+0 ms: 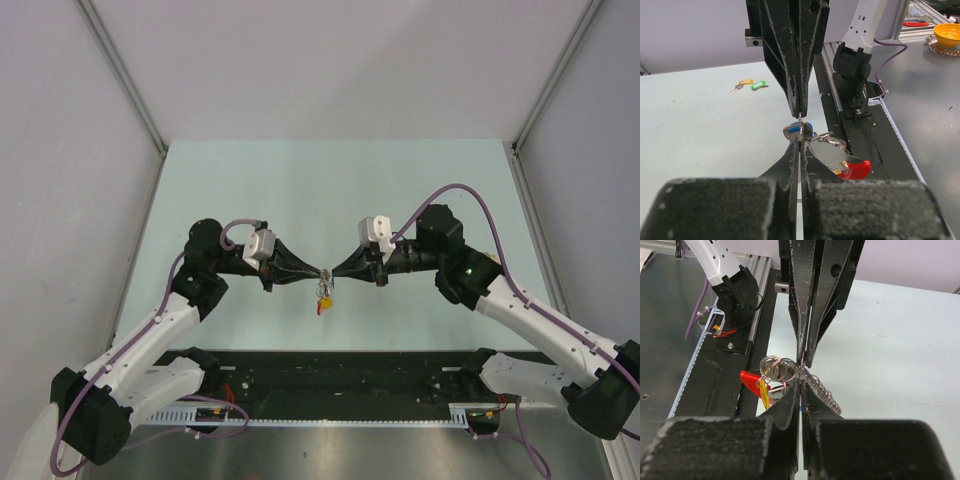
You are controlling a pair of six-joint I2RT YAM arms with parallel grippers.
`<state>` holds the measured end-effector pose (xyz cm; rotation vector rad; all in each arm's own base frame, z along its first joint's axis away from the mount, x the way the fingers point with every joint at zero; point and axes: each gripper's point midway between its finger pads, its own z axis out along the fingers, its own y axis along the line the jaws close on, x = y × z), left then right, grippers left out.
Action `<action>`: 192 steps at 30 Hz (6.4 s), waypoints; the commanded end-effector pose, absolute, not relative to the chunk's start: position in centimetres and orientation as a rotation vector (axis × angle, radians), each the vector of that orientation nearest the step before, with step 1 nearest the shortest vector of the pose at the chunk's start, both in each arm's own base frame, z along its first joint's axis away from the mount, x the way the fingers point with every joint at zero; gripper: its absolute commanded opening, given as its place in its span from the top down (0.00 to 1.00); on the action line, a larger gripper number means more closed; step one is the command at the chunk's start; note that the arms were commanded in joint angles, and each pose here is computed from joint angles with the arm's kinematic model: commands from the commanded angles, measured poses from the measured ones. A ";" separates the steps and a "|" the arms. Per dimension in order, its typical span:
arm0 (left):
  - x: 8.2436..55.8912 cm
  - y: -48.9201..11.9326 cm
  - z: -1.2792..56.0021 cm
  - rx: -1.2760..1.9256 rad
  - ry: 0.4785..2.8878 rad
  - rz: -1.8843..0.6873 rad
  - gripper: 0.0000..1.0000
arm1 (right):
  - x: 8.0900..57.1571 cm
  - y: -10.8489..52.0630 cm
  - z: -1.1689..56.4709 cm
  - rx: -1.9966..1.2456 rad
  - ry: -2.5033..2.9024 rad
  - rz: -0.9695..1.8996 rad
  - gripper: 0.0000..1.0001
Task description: Put the keys on the keyring
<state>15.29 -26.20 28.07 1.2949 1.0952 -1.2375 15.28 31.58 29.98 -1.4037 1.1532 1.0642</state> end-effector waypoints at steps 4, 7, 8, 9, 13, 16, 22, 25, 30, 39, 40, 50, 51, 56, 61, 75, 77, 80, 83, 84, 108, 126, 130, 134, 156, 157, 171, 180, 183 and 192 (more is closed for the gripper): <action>14.9 -26.0 29.4 1.302 1.040 -1.225 1.00 | 15.6 32.5 32.7 -1.351 1.081 1.060 1.00; 15.0 -26.0 29.4 1.298 1.045 -1.224 1.00 | 15.6 32.9 32.7 -1.345 1.082 1.061 1.00; 15.0 -26.0 29.5 1.297 1.044 -1.220 1.00 | 15.7 32.9 32.7 -1.339 1.089 1.058 1.00; 15.0 -26.0 29.4 1.294 1.048 -1.222 1.00 | 15.7 33.1 32.7 -1.336 1.090 1.059 1.00; 15.3 -26.0 29.5 1.278 1.061 -1.205 1.00 | 15.8 33.4 32.8 -1.318 1.102 1.055 1.00; 15.2 -25.9 29.7 1.276 1.056 -1.198 1.00 | 16.0 33.5 32.7 -1.308 1.115 1.031 1.00; 15.2 -25.9 29.8 1.274 1.051 -1.196 1.00 | 16.2 33.3 32.6 -1.305 1.124 1.016 1.00; 15.5 -25.9 29.8 1.261 1.053 -1.182 1.00 | 16.0 33.2 32.6 -1.315 1.116 1.013 1.00; 16.3 -25.9 30.1 1.171 1.137 -1.198 1.00 | 15.8 33.0 31.7 -1.354 1.122 0.984 1.00; 17.2 -25.4 30.6 0.954 1.231 -1.226 0.99 | 16.5 32.7 30.8 -1.359 1.158 0.925 1.00; 17.1 -25.2 30.9 0.945 1.227 -1.221 1.00 | 16.5 32.7 30.8 -1.357 1.156 0.923 1.00; 16.2 -25.1 30.8 0.954 1.209 -1.247 1.00 | 16.8 32.6 31.5 -1.308 1.152 0.924 1.00; 16.1 -25.1 30.7 0.962 1.203 -1.249 0.99 | 16.8 32.5 31.4 -1.303 1.160 0.929 1.00; 15.5 -25.2 30.3 1.013 1.160 -1.251 1.00 | 16.0 32.0 33.3 -1.270 1.092 0.982 1.00; 15.6 -25.5 30.4 1.022 1.133 -1.264 1.00 | 15.4 31.9 33.8 -1.277 1.065 1.005 1.00; 15.1 -25.3 30.8 1.032 1.079 -1.265 1.00 | 16.1 32.0 33.2 -1.260 1.104 1.019 1.00; 15.0 -25.3 30.9 1.035 1.075 -1.266 1.00 | 16.1 32.0 33.2 -1.262 1.100 1.028 1.00; 15.0 -25.3 30.9 1.036 1.071 -1.266 1.00 | 15.8 32.1 33.2 -1.271 1.096 1.042 1.00; 14.9 -25.4 30.8 1.038 1.070 -1.270 1.00 | 15.9 32.2 33.0 -1.275 1.096 1.046 1.00; 14.9 -25.3 31.0 1.040 1.063 -1.269 0.99 | 15.9 32.2 32.9 -1.275 1.098 1.047 1.00; 14.8 -25.3 30.6 1.042 1.064 -1.262 1.00 | 15.9 32.3 33.4 -1.257 1.098 1.064 1.00; 14.7 -25.2 30.9 1.038 1.052 -1.254 0.99 | 15.7 32.6 33.2 -1.261 1.104 1.091 1.00; 15.0 -25.1 30.8 1.023 1.057 -1.243 0.99 | 15.7 32.5 33.3 -1.254 1.107 1.088 1.00; 15.2 -25.0 30.8 1.011 1.054 -1.221 1.00 | 15.6 32.3 33.6 -1.248 1.105 1.085 1.00; 15.2 -24.9 30.9 1.003 1.042 -1.212 1.00 | 15.6 32.5 33.2 -1.253 1.118 1.105 1.00; 15.2 -24.9 30.9 1.003 1.042 -1.212 1.00 | 15.6 32.5 33.3 -1.250 1.116 1.102 1.00; 15.3 -24.9 31.0 0.997 1.037 -1.202 1.00 | 15.4 32.8 33.2 -1.258 1.113 1.120 1.00; 15.0 -24.9 31.0 1.008 1.031 -1.212 1.00 | 15.9 32.9 33.1 -1.239 1.133 1.107 1.00; 15.0 -24.9 30.9 1.008 1.034 -1.213 1.00 | 15.9 32.8 33.2 -1.232 1.134 1.102 1.00; 15.1 -24.9 30.9 1.003 1.035 -1.209 1.00 | 15.9 32.4 33.6 -1.221 1.131 1.086 1.00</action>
